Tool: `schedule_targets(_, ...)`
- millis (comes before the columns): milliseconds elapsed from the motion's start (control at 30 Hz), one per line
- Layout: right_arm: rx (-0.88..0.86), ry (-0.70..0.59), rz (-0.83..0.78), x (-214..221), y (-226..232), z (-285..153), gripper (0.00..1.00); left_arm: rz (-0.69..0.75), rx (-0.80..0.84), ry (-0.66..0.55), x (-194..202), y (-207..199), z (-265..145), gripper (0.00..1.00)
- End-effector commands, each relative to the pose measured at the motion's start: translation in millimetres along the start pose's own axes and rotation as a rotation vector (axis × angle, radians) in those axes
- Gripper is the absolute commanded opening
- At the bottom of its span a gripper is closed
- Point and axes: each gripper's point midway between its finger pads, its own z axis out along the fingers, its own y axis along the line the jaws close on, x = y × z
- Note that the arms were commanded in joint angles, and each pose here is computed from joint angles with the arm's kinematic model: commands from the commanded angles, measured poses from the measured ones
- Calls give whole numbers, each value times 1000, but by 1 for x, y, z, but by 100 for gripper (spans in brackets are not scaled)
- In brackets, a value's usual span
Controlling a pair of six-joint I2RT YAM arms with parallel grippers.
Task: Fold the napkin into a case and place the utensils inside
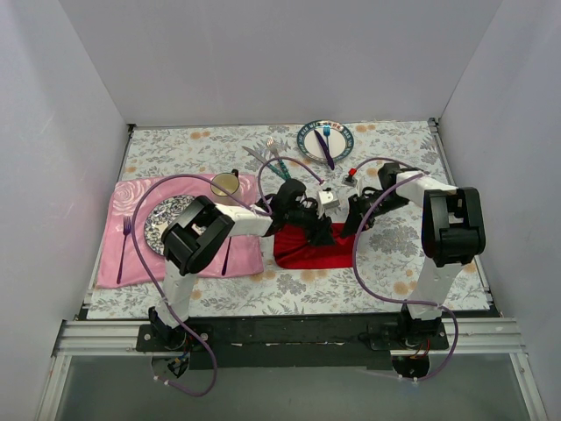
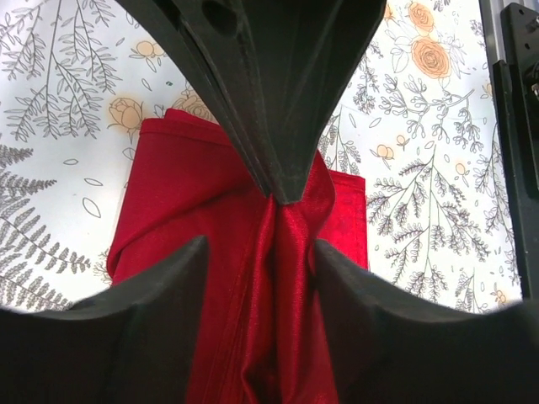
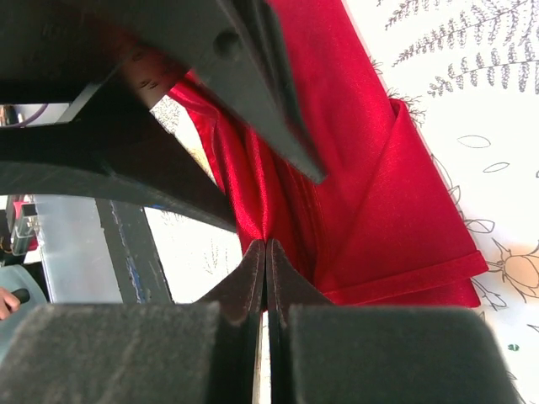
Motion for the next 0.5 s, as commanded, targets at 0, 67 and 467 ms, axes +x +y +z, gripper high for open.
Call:
schedule_targets(0, -23, -28, 4, -13, 3, -5, 1, 47, 37, -30, -19, -4, 4, 37)
schedule_targets(67, -20, -27, 0, -13, 3, -6, 1, 38, 43, -30, -20, -5, 4, 29)
schedule_targets(467, 88, -48, -27, -31, 0, -22, 45, -182, 77, 12, -12, -8, -3, 0)
